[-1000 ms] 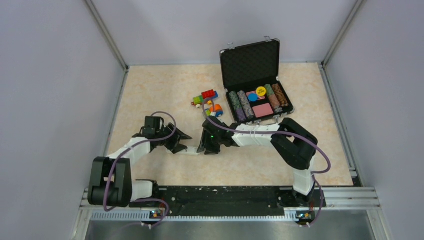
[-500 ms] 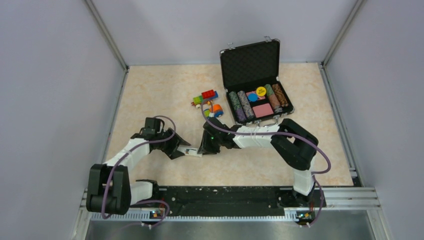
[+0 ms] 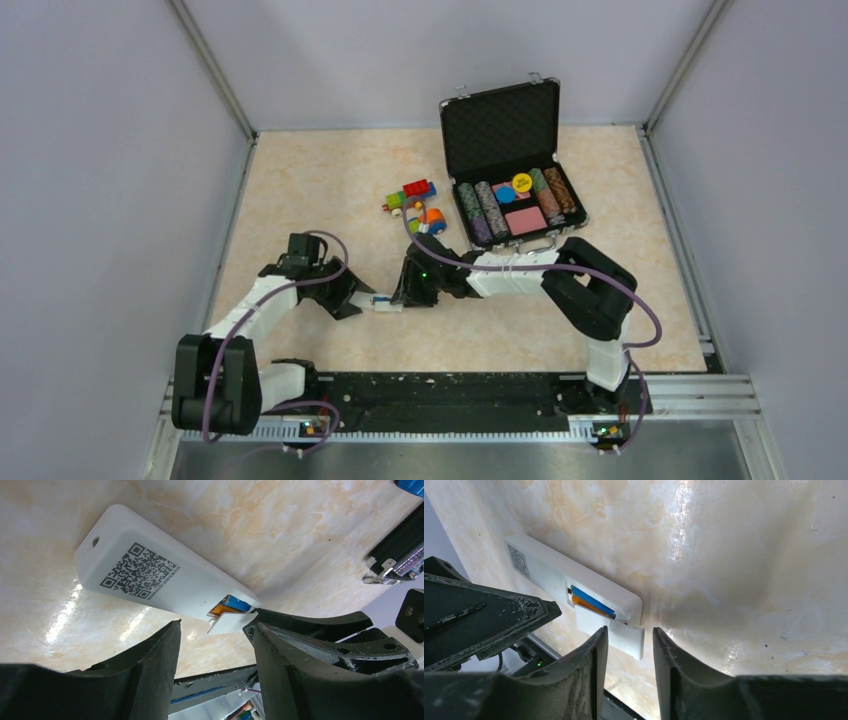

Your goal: Load the batteries into the remote control

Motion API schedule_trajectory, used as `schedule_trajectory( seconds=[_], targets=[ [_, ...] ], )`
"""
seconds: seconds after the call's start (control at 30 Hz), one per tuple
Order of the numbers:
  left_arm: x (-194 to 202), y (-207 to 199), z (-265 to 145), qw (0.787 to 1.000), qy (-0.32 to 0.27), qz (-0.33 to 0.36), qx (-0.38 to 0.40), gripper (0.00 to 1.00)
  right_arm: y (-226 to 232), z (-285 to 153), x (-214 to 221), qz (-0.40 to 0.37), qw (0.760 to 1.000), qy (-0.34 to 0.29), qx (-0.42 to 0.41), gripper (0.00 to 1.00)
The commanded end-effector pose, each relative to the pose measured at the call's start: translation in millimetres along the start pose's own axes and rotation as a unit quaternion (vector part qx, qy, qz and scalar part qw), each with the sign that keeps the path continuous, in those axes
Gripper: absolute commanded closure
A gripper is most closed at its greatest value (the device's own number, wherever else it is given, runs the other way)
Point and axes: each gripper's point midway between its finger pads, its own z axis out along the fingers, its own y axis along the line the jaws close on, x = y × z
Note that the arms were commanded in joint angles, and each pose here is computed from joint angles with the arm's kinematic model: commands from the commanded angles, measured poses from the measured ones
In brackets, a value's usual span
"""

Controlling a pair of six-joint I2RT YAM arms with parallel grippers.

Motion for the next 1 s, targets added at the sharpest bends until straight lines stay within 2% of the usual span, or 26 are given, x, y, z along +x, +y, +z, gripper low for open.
schedule_trajectory(
  seconds=[0.0,0.13,0.47,0.97],
  targets=[
    [-7,-16,-11,1.000,-0.018,0.012,0.021,0.39,23,-16,-6,0.001,0.999,-0.018,-0.034,0.58],
    [-7,-18,-12,1.000,-0.015,0.010,0.024,0.39,26,-18,-2,0.001,0.999,-0.008,-0.041,0.55],
    [14,-20,-14,0.998,0.030,-0.018,0.047,0.36,21,-17,10,0.006,0.999,0.016,-0.041,0.56],
    [22,-22,-11,0.997,0.036,-0.055,0.050,0.32,19,-11,12,0.020,0.999,0.018,-0.045,0.74]
  ],
)
